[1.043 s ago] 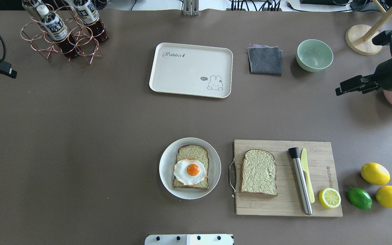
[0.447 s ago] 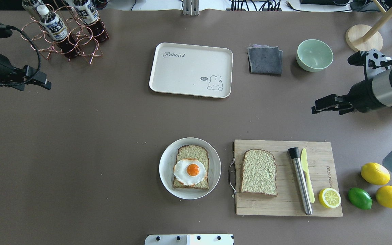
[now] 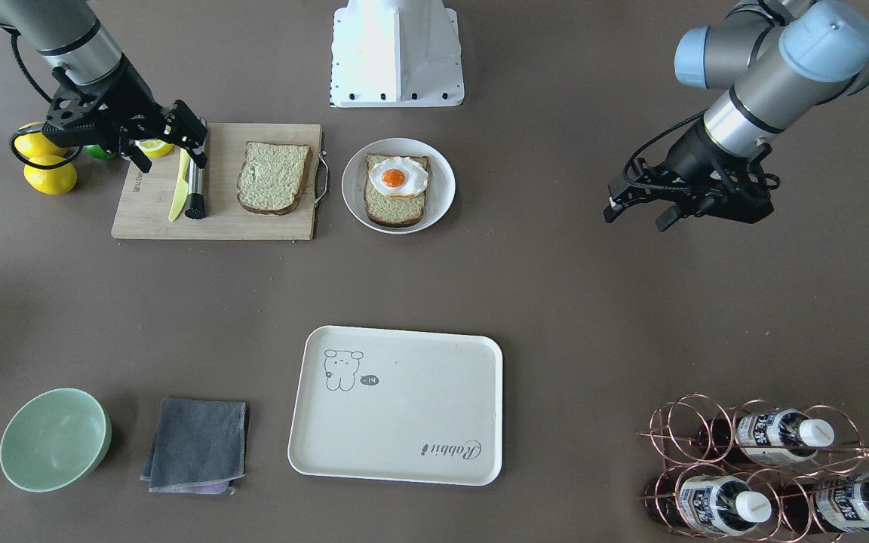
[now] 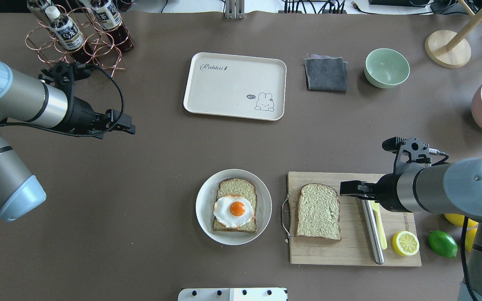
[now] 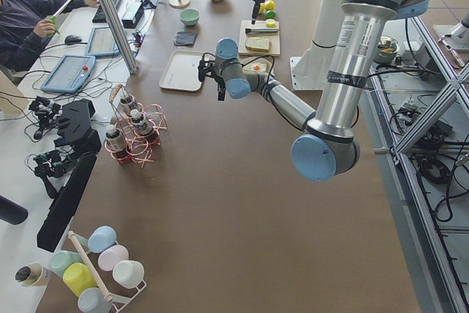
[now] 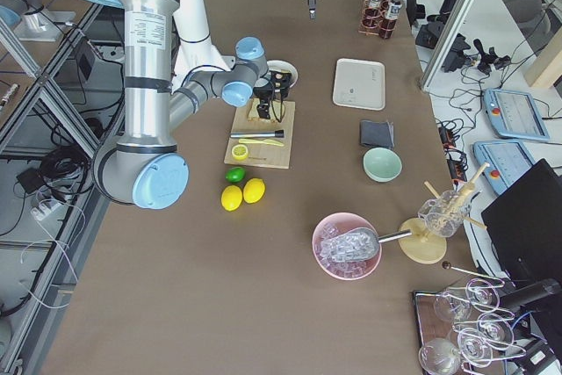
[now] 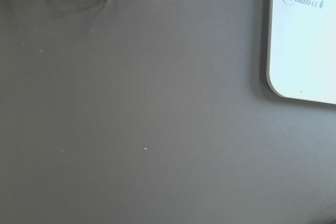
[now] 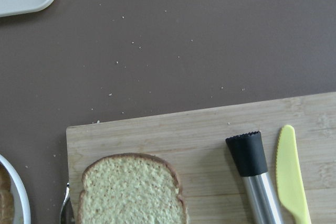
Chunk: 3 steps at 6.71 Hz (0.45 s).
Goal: Make sandwich and place on tray
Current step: 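Lower the right gripper over the board's bread slice while the left arm advances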
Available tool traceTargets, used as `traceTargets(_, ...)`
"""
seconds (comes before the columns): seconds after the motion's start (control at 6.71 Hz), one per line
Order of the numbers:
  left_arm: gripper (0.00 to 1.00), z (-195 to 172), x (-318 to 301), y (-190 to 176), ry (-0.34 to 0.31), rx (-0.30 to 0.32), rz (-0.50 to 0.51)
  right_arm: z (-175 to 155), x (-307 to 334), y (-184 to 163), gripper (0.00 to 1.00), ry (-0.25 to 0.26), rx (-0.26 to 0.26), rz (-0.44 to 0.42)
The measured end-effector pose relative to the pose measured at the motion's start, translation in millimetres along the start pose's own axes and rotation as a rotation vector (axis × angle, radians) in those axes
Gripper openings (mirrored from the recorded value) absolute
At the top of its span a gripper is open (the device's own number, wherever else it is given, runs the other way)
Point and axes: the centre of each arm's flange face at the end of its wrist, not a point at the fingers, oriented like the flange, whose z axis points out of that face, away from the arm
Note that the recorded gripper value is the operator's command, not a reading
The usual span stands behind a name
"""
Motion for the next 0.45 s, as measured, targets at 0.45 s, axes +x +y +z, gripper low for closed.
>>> traceTargets(0.45,0.98,13.5,27.9,13.3,0.017,0.007,0.004,33.0,-1.7,55.3,0.48,-0.048,0.013,0.013)
